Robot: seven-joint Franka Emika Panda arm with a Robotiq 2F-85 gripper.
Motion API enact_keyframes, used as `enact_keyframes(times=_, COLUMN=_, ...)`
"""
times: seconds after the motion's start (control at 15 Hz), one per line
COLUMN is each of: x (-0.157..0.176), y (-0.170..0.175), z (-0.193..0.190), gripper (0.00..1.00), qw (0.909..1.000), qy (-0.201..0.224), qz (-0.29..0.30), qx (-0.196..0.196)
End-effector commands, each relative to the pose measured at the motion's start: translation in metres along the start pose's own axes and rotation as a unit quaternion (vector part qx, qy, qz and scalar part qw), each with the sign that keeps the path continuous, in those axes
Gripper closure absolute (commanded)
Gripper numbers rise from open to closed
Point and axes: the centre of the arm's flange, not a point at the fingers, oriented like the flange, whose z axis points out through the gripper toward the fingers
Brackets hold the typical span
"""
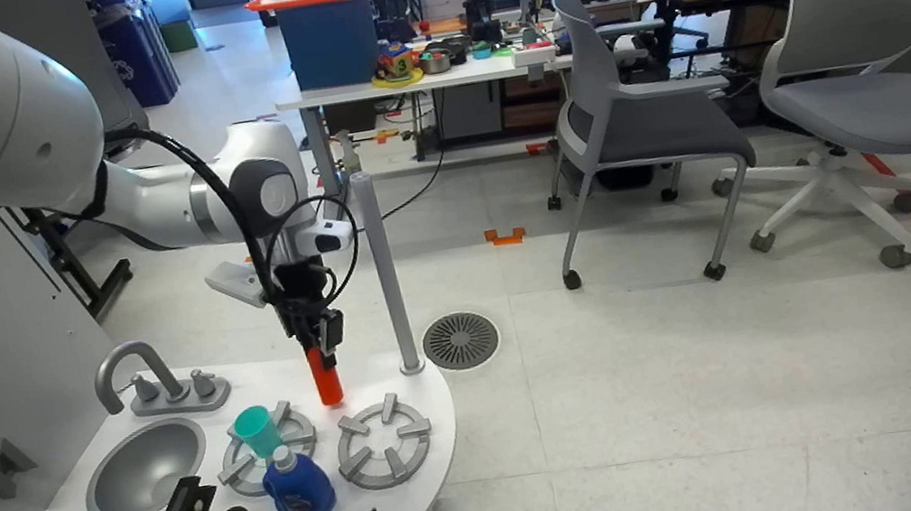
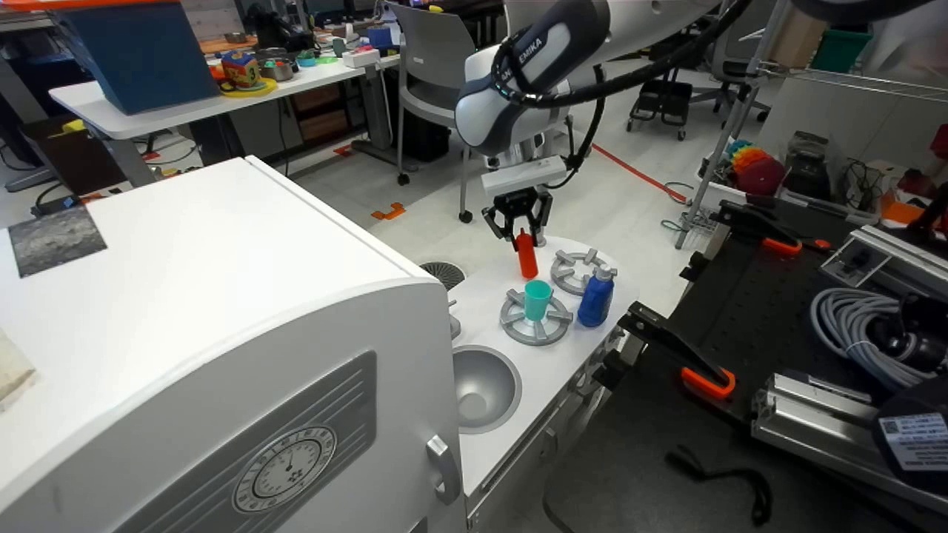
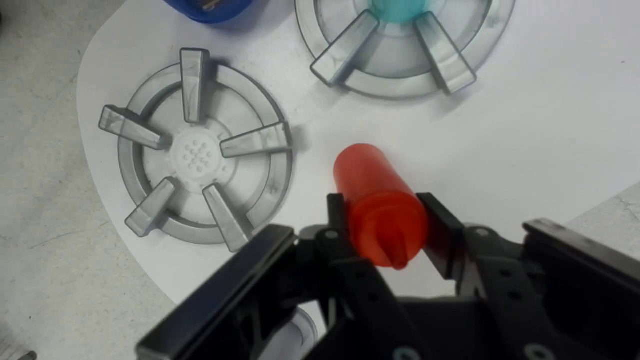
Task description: Remove the ketchup bottle out of the blue cup
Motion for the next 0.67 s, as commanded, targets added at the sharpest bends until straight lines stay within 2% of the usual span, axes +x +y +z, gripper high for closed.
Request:
enact_keyframes(times=0.0, x=0.058, y=-0.038, z=0.029, gripper=0.86, qw=0.9996, qy=-0.003, qz=0.013, qx=-0.025)
enact_keyframes(times=0.47, x=0.048, y=-0.038, z=0.045, gripper=0.86, qw=0.9986, qy=0.011, qz=0.0, qx=-0.053)
enact_keyframes(times=0.53, x=0.048, y=-0.038, z=0.045, gripper=0.36, qw=0.9983, qy=0.014, qz=0.0, qx=-0.056)
enact_keyframes(times=0.6, x=0.048, y=-0.038, z=0.044, gripper=0.35, qw=0.9981, qy=0.017, qz=0.0, qx=-0.06)
